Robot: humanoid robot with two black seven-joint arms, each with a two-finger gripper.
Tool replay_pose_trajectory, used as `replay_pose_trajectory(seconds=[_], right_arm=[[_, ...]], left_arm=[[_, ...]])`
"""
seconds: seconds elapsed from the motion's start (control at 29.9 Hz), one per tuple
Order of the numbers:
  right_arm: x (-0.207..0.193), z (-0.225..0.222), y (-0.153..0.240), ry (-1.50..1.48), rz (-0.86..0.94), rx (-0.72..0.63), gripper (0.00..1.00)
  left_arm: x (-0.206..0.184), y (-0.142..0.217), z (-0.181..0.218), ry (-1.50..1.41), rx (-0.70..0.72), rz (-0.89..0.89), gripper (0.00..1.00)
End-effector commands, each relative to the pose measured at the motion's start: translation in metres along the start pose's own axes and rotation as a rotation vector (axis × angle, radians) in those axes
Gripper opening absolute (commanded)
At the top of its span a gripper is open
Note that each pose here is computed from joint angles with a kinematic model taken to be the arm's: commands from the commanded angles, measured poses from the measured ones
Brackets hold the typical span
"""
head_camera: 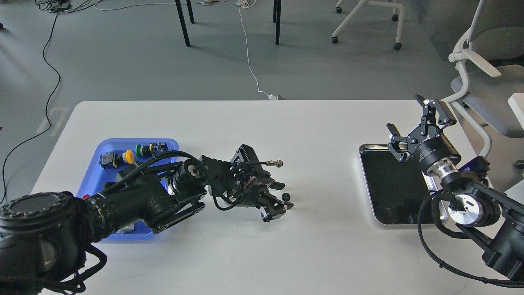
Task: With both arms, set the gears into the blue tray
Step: 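Carry the black gear into the blue tray and release it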
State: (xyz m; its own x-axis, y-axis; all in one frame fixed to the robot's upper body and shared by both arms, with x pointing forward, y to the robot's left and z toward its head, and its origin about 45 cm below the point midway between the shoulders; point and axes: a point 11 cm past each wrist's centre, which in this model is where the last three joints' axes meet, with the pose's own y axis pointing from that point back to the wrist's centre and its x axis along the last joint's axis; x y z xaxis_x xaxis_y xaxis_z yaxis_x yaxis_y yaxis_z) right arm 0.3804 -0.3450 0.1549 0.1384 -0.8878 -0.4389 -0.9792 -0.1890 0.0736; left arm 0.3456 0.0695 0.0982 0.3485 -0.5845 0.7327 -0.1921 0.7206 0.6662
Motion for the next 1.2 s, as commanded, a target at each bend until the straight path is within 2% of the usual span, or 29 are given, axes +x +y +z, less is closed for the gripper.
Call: replay_pose_trajectory(seconds=[0.0,0.17,0.4,0.5,0.57,0.67,0.8,0.9,1.04,1.17], right_arm=[[0.0,0.0,0.0,0.0,0.0,0.0,0.99],[0.0,0.0,0.0,0.0,0.0,0.0,0.99],[0.0,0.0,0.0,0.001,0.002,0.0,0.99],[0.0,0.0,0.0,0.0,0.002,0.001,0.99],[0.0,-0.001,0.0,0.0,0.002,0.003,0.99],[0.0,0.0,0.0,-0.002,0.002,0.001,0.99],[-0.002,0.003,0.0,-0.007,0.0,-0.002,0.99],[-0.003,0.004,-0.001,-0.009,0.0,-0.002,0.99],[-0.004,0.005,-0.001,-0.01,-0.002,-0.002,0.99],[-0.007,0.007,-0.003,-0.015,-0.006,-0.004,0.99]], left_arm=[[-0.001,0.0,-0.001,0.001,0.002,-0.003,0.23],[-0.001,0.0,0.0,0.001,0.0,-0.003,0.16],[0.01,0.001,0.0,-0.01,-0.003,0.018,0.17],[0.022,0.012,-0.008,-0.022,0.012,0.046,0.18],[0.032,0.042,-0.036,-0.02,0.079,0.075,0.18],[0.021,0.082,-0.067,-0.018,0.162,0.057,0.19],[-0.009,0.156,-0.105,-0.008,0.295,0.015,0.2],[-0.037,0.198,-0.118,0.016,0.363,-0.026,0.2],[-0.081,0.222,-0.114,0.098,0.397,-0.054,0.21],[-0.114,0.225,-0.106,0.171,0.403,-0.072,0.21]])
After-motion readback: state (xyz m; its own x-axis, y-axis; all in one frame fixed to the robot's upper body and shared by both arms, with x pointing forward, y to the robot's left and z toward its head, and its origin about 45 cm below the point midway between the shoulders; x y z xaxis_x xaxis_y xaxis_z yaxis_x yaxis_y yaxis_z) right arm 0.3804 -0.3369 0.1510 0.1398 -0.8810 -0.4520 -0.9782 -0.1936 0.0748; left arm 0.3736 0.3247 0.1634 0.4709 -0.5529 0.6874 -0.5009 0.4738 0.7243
